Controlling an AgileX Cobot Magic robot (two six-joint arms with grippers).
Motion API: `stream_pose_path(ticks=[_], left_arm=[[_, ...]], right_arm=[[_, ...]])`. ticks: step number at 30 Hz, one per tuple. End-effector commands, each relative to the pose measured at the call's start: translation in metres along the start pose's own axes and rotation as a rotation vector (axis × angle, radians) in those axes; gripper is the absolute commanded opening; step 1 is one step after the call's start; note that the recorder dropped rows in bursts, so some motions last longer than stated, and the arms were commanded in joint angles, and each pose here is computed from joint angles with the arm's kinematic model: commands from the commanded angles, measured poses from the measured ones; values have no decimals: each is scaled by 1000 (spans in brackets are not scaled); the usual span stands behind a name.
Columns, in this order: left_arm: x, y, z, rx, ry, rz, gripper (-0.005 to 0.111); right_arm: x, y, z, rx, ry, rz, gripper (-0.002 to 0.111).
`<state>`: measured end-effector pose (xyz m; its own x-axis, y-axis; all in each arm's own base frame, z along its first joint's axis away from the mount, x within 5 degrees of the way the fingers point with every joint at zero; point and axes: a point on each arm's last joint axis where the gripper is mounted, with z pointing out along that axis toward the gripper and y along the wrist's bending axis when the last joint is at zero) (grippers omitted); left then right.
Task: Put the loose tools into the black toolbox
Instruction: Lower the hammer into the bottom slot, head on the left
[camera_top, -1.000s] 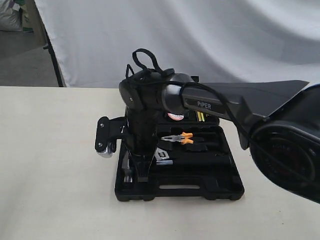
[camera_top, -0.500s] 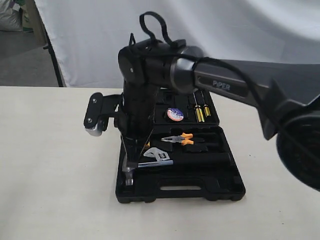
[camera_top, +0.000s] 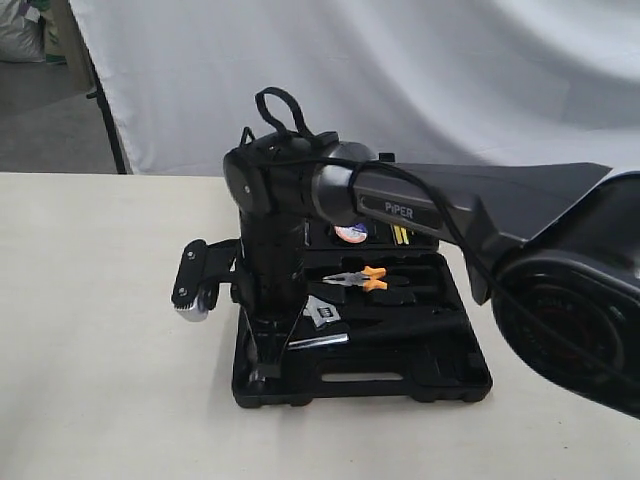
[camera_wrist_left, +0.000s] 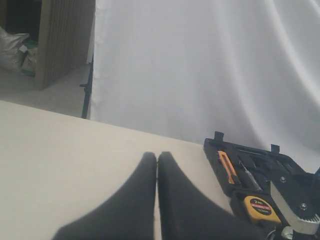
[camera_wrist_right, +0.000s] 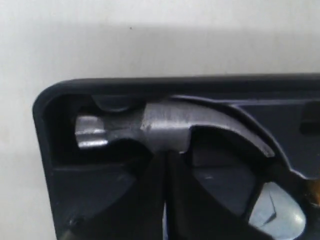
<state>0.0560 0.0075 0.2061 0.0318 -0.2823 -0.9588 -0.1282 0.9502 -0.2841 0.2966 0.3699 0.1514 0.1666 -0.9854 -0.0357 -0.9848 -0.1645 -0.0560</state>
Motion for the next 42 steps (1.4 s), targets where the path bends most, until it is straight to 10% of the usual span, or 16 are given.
stream_pose_path(ticks=[1,12,33,42], left_arm=[[-2,1,0,-21,-20,0,1],[-2,1,0,-21,-20,0,1],[-2,1,0,-21,-20,0,1],[-2,1,0,-21,-20,0,1]], right_arm=[[2,5,-15,-15,-1,1,0],[15,-8,-41,103,6,43,0],[34,-19,39,-128,43,176,0],[33,-20,11,-84,5,186,0]])
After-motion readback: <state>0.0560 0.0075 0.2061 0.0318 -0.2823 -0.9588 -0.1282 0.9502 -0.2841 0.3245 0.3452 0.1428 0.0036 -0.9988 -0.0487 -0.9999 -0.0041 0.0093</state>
